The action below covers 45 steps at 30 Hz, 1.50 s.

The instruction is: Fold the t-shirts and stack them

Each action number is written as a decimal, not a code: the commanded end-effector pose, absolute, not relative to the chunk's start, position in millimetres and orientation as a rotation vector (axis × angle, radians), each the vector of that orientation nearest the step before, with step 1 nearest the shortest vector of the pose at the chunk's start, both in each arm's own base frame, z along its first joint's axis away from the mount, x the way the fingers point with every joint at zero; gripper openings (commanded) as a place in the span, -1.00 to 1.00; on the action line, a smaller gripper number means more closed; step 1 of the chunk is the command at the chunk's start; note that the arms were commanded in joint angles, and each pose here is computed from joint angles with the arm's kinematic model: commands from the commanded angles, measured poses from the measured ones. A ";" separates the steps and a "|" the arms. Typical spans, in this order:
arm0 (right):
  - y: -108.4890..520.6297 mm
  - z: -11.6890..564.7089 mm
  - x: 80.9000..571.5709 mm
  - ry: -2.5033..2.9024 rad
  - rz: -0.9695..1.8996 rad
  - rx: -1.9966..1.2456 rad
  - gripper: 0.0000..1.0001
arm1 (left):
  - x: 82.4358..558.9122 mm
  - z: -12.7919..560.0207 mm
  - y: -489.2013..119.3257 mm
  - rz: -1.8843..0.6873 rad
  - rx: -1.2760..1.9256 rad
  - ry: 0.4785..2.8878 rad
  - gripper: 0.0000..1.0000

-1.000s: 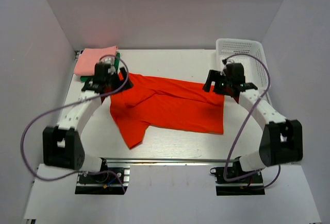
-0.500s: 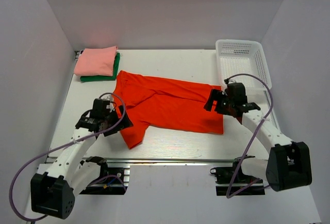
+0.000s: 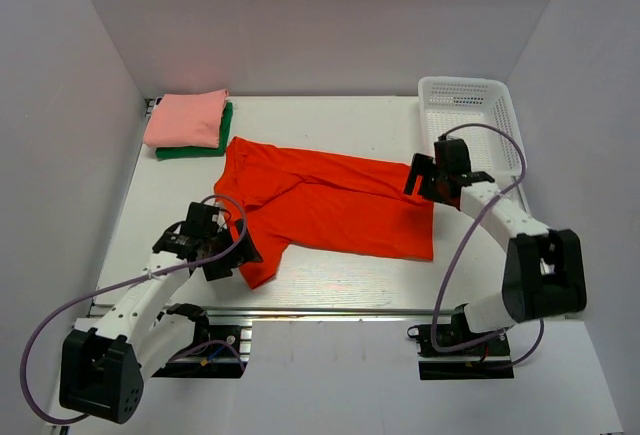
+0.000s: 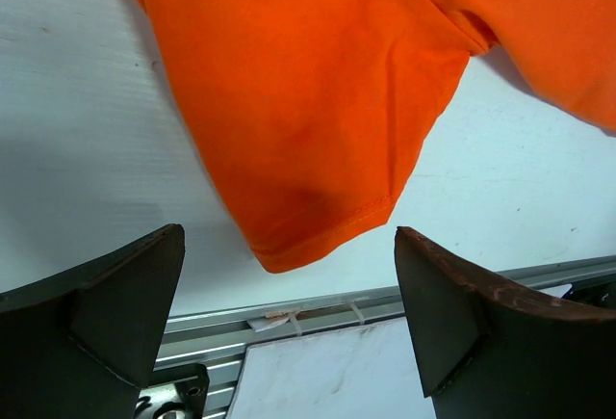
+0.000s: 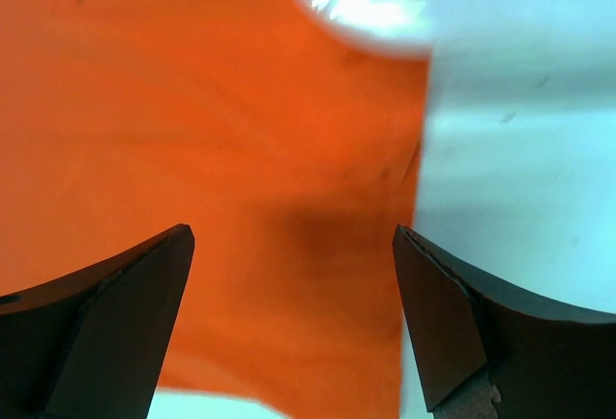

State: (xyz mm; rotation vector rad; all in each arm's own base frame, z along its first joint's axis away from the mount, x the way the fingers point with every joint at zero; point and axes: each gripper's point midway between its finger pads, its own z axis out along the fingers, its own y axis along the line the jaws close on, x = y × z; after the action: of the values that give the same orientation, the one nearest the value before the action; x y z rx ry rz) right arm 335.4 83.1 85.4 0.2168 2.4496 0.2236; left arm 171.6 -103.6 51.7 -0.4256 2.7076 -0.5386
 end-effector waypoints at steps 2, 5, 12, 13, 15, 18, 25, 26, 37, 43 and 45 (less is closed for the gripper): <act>57.9 95.9 381.8 2.392 0.059 0.265 0.79 | 167.1 51.1 -104.3 -0.536 -0.442 2.723 0.99; 43.9 95.3 398.3 2.387 0.007 0.303 0.79 | 167.9 49.4 -104.5 -0.528 -0.448 2.741 0.99; 16.5 94.0 428.3 2.368 -0.102 0.309 0.79 | 167.5 47.6 -102.8 -0.507 -0.457 2.759 0.99; 10.8 97.6 435.3 2.352 -0.112 0.319 0.79 | 167.5 47.6 -102.8 -0.507 -0.457 2.759 0.99; 7.3 90.6 445.1 2.358 -0.117 0.288 0.79 | 167.5 47.6 -102.8 -0.507 -0.457 2.759 0.99; 5.5 93.6 456.5 2.347 -0.082 0.276 0.79 | 168.8 48.9 -101.6 -0.499 -0.456 2.747 0.99; -12.6 125.7 466.2 2.260 -0.110 0.314 0.79 | 168.9 49.1 -101.9 -0.502 -0.469 2.746 0.99; -11.7 122.8 464.2 2.274 -0.099 0.309 0.79 | 168.9 49.1 -101.9 -0.502 -0.469 2.746 0.99; 45.6 90.9 397.5 2.404 0.250 0.200 0.79 | 170.3 47.3 -105.5 -0.536 -0.457 2.729 0.99; 54.5 76.5 359.4 2.460 0.286 0.192 0.79 | 170.1 43.2 -107.2 -0.546 -0.443 2.740 0.99; 57.7 68.8 340.9 2.488 0.299 0.215 0.79 | 169.6 43.0 -108.6 -0.562 -0.437 2.733 0.99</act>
State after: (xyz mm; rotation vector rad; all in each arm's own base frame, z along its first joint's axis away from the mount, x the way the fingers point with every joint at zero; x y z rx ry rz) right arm 357.3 48.3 65.4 0.2054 2.4862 0.2394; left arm 167.3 -103.8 41.8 -0.4655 2.7550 -0.5213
